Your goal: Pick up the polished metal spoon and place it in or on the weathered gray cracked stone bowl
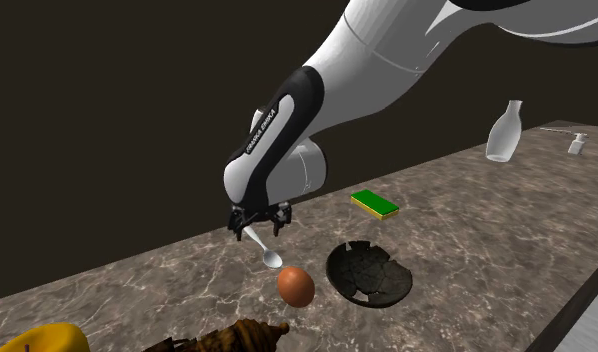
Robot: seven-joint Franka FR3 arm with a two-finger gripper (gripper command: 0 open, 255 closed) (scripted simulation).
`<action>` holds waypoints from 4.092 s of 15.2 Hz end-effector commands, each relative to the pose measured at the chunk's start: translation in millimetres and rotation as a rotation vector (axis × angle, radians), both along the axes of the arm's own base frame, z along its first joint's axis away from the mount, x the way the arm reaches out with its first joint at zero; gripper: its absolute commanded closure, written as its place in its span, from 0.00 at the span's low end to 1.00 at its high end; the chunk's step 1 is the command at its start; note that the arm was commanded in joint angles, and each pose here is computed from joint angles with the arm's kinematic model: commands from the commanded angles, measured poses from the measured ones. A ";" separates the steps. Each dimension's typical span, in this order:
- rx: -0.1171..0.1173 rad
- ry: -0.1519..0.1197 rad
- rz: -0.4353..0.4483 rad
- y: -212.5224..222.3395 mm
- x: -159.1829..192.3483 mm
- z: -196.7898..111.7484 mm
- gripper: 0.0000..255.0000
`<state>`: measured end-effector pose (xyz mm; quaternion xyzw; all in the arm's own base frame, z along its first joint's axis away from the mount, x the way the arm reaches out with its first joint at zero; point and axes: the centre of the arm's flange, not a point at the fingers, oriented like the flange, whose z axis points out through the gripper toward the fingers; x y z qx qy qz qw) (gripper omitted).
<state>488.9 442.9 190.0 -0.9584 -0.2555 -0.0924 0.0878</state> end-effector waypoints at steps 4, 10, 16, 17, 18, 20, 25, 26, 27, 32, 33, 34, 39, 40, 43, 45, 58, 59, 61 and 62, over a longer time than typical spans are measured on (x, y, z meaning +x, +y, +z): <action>0.000 0.000 0.000 2.1 0.9 -8.7 0.00; 0.000 0.000 0.000 2.1 0.9 -8.7 1.00; 0.000 0.000 0.000 2.1 0.9 -8.7 1.00; 0.000 0.000 0.000 2.1 0.9 -8.7 1.00; 0.000 0.000 0.000 2.1 0.9 -8.7 1.00; 0.000 0.000 0.000 2.1 0.9 1.8 1.00; 0.000 0.000 0.000 2.1 0.9 28.3 1.00; 0.000 0.000 0.000 2.1 0.9 33.5 1.00; 0.000 0.000 0.000 2.1 0.9 38.8 1.00; 0.000 0.000 0.000 2.1 0.9 65.2 1.00; 0.000 0.000 0.000 2.1 0.9 70.5 1.00; 0.000 0.000 0.000 2.1 0.9 75.8 1.00; 0.000 0.000 0.000 2.1 0.9 102.2 1.00; 0.000 0.000 0.000 2.1 0.9 107.5 1.00; 0.000 0.000 0.000 -10.5 -2.9 114.1 1.00; 0.000 0.000 0.000 -35.7 -10.6 115.4 1.00; 0.000 0.000 0.000 -199.7 -60.6 123.7 1.00; 0.000 0.000 0.000 -212.3 -64.4 124.4 1.00; 0.000 0.000 0.000 -237.5 -72.1 125.6 1.00; 0.000 0.000 0.000 -254.4 -77.2 126.5 1.00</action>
